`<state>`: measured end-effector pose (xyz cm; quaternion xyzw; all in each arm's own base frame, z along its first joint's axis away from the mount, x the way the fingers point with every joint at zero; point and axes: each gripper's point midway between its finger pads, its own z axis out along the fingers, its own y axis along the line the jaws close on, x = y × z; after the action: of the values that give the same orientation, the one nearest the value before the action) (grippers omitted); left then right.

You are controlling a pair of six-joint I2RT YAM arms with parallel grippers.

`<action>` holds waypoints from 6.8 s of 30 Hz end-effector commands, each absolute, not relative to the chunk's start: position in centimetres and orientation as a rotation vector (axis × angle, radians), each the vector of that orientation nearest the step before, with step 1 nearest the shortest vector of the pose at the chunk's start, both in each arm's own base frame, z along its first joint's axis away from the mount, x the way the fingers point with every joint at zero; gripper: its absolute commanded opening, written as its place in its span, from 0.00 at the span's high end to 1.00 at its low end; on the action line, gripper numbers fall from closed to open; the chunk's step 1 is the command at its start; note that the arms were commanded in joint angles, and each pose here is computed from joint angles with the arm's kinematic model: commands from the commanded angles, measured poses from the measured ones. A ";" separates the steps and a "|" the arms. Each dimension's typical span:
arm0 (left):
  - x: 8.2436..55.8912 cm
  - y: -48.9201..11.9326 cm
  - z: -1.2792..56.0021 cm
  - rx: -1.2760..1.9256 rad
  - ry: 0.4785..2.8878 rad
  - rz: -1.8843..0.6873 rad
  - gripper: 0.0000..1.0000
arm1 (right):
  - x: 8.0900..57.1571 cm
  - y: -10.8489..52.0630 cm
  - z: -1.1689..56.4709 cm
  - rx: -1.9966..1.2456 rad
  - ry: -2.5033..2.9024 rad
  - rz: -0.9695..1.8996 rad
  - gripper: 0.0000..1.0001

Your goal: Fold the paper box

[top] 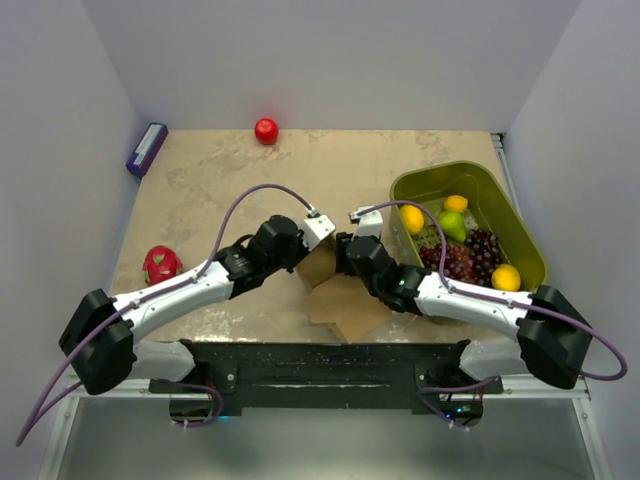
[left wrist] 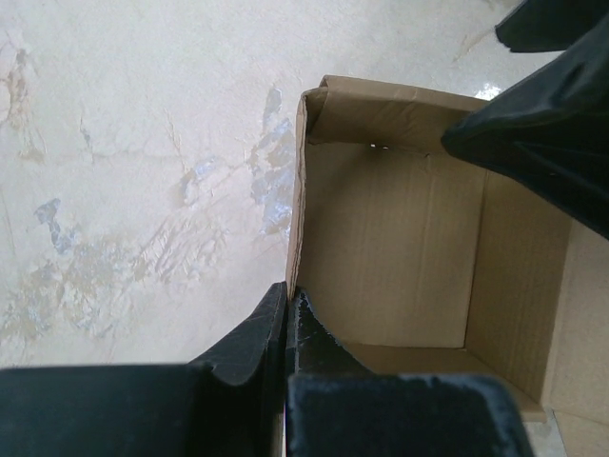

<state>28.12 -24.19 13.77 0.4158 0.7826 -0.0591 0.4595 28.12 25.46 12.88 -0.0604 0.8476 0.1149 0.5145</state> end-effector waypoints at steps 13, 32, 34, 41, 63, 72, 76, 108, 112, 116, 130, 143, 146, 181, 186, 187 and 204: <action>30.3 -22.7 13.1 0.849 2.052 0.005 1.00 | 26.2 23.9 17.4 -0.085 2.065 0.346 0.18; 33.3 -19.2 13.5 0.552 2.157 -0.089 1.00 | 24.4 20.9 18.2 0.296 2.113 0.720 0.09; 33.3 -19.1 13.6 0.545 2.156 -0.080 1.00 | 24.3 21.5 18.0 0.303 2.126 0.749 0.10; 33.4 -18.5 14.3 0.510 2.134 -0.069 1.00 | 24.1 22.2 16.5 0.297 2.194 0.738 0.19; 32.7 -18.9 21.0 0.475 1.899 -0.195 0.36 | 27.4 21.2 22.7 0.065 2.145 0.568 1.00; 29.7 -20.9 27.5 0.644 1.625 -0.392 0.25 | 26.8 21.6 26.7 -0.330 2.219 0.493 1.00; 27.5 -22.2 28.9 0.768 1.532 -0.503 0.23 | 25.5 22.0 26.4 -0.505 2.260 0.508 1.00; 23.2 -26.9 23.8 1.167 1.548 -1.078 0.33 | 19.2 27.2 24.9 -1.058 2.206 0.979 1.00; 22.1 -27.5 23.3 1.207 1.547 -1.150 0.43 | 19.2 27.2 24.8 -1.055 2.206 0.979 1.00; 21.7 -28.2 22.8 1.233 1.560 -1.177 0.52 | 19.3 27.2 24.6 -1.057 2.212 0.978 1.00; 22.8 -28.8 21.3 1.202 1.623 -1.011 0.87 | 19.7 27.3 24.0 -1.053 2.215 0.968 1.00; 27.6 -25.8 19.3 0.956 1.829 -0.649 1.00 | 21.9 26.5 23.5 -0.949 2.258 0.821 0.13; 29.8 -23.0 18.8 0.792 1.905 -0.478 1.00 | 23.5 25.4 24.2 -0.844 2.245 0.702 0.12; 31.0 -13.7 15.4 0.334 2.113 -0.412 1.00 | 24.0 17.3 6.1 -0.481 2.527 -0.550 0.39; 31.0 -13.9 15.2 0.341 2.118 -0.421 1.00 | 23.7 16.5 6.3 -0.446 2.534 -0.557 0.38; 31.0 -13.9 15.2 0.341 2.118 -0.423 1.00 | 23.8 16.0 6.2 -0.424 2.548 -0.563 0.37; 30.9 -14.1 15.2 0.344 2.119 -0.440 1.00 | 23.0 13.2 4.4 -0.314 2.686 -0.531 0.39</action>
<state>30.50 -13.85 14.28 0.1378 0.8683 -0.1688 0.4457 23.17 13.64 4.68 -0.1288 0.9507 -0.1976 0.2013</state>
